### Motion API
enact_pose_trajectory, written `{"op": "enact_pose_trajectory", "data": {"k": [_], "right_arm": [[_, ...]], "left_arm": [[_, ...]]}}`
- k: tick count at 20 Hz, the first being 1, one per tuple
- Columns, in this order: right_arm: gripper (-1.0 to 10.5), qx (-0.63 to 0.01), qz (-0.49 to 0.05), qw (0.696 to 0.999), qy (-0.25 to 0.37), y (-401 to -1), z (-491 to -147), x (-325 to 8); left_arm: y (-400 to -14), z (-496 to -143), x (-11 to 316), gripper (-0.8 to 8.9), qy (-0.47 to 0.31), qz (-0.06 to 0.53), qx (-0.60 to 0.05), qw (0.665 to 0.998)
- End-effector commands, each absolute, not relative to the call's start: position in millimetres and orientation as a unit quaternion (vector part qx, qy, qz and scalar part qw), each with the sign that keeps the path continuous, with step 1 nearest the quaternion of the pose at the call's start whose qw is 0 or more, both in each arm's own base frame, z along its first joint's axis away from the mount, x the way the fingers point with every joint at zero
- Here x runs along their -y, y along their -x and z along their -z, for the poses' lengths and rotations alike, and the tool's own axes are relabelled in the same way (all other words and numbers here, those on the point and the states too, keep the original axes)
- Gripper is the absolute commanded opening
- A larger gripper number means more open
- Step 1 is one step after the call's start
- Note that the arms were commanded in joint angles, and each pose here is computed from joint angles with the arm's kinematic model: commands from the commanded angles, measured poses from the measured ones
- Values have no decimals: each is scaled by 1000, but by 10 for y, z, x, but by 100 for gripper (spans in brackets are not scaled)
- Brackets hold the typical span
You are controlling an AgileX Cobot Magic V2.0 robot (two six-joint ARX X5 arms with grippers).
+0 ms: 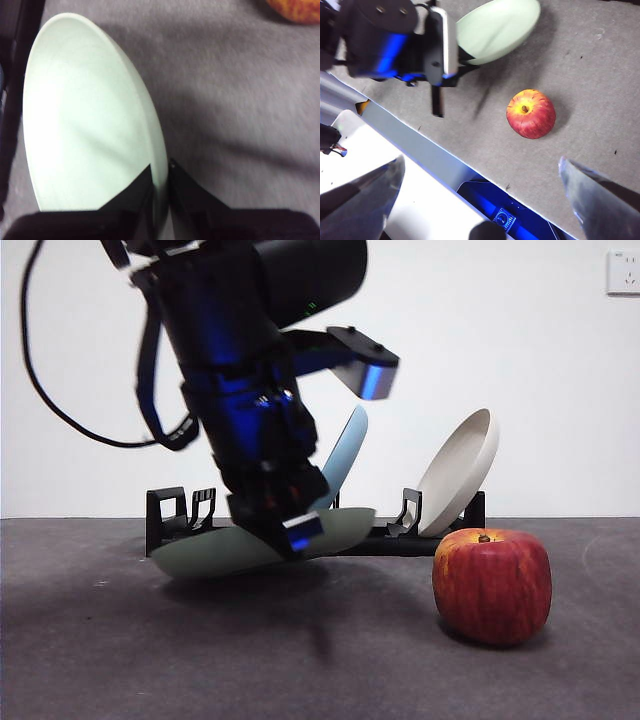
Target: Take the green plate from the plate rack,put the plate on the table,take the apple from the table,put the apple in the plate
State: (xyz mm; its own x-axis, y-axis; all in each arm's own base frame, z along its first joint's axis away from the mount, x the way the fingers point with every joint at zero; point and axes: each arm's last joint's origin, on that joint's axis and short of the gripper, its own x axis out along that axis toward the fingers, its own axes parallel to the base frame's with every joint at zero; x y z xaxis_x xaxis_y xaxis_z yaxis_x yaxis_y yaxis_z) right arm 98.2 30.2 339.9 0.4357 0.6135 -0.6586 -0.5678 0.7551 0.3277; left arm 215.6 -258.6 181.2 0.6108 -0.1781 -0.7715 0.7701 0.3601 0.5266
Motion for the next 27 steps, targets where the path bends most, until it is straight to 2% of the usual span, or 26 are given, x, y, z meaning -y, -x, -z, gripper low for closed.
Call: {"op": "enact_pose_trajectory", "data": {"k": [1,4,7,8,10,11,17,19,22,27], "right_arm": [[660,-398,-350,848,-30,-984,-3410,-305],[660,-398,-350,848,-30,-984,-3410,-305],[660,-398,-349,848,-30,-984,-3410,-305],[660,-398,-350,848,-30,-984,-3410,-305],[660,-398,-350,848,-30,-984,-3410,-305],[660,-398,-350,848,-30,-983,-3411,-305],[660,-398,-350,848,-30,-984,-3410,-305],[661,-399,-349,848,-30,-989,-3408,-305],[661,-411,-347,843,-32,-1062,-3385,-316],[661,-433,-351,830,-19,-1392,-3291,-429]], "left_arm": [[-2135,-1679,2665,-6,-490,323,-308,749],[-2116,-1563,2711,-7,-497,330,-317,737],[-2088,-1528,2726,8,-479,368,-330,726],[-2085,-1526,2725,51,-471,368,-334,729],[-2078,-1521,2717,250,-470,368,-341,727],[-2072,-1517,2712,284,-472,367,-344,724],[-2061,-1565,2694,285,-469,359,-361,721],[-2047,-1698,2675,295,-453,352,-365,734],[-1998,-2064,2608,372,-406,343,-337,777],[-1710,-2844,2217,381,-308,329,-283,846]]}}
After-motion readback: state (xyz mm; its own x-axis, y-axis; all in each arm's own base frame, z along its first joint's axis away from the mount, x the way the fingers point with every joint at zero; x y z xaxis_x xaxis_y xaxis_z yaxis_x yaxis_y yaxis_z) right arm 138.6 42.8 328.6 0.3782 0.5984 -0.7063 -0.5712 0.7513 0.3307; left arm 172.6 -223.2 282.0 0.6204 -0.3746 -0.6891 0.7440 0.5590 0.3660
